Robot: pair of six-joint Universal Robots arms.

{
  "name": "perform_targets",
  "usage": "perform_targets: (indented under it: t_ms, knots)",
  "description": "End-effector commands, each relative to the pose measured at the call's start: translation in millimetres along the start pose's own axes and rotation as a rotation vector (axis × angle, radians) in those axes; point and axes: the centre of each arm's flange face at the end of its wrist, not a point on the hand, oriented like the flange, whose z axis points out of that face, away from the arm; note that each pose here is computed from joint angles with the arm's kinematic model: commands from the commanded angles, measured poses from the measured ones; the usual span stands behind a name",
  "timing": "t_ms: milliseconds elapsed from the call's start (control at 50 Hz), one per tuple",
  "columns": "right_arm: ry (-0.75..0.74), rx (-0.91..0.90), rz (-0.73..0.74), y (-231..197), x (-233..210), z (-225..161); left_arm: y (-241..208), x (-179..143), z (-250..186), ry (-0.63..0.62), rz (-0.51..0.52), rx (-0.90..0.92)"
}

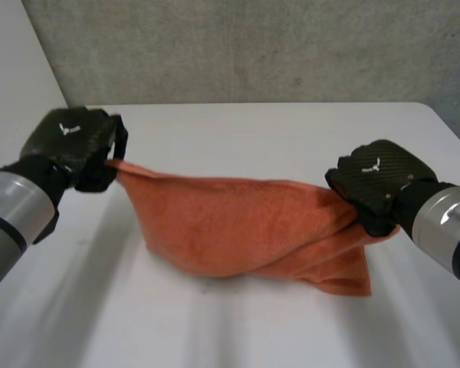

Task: Fold the laundry

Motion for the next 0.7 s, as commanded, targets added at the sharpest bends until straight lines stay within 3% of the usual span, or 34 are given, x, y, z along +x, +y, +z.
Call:
perform_targets:
  t_ms: [20, 160, 220, 260, 360, 400, 480, 560, 700]
  knots:
    - [-0.106, -0.133, -0.079, 25, -16, 23, 50, -3, 18, 0.016, 0.099, -0.183]
    - [-0.099, -0.138, -0.078, 34, -20, 59, 71, -7, 59, 0.007, 0.152, -0.175]
    - [0.031, -0.034, -0.095, 20, 0, 89, 63, -14, 79, -0.033, 0.173, -0.111]
    - [0.162, 0.056, -0.106, -1, 24, 102, 28, -26, 108, -0.118, 0.207, 0.047]
    - [0.472, 0.324, -0.101, -67, 83, 100, -72, -47, 127, -0.272, 0.236, 0.412]
    - [0.599, 0.481, -0.096, -100, 106, 86, -124, -61, 119, -0.358, 0.243, 0.610]
    - [0.761, 0.717, -0.081, -146, 131, 35, -180, -74, 90, -0.450, 0.240, 0.856]
    - [0.734, 0.713, -0.069, -139, 124, 27, -182, -71, 81, -0.447, 0.224, 0.885]
    - [0.515, 0.458, -0.054, -71, 71, 60, -108, -53, 92, -0.356, 0.175, 0.661]
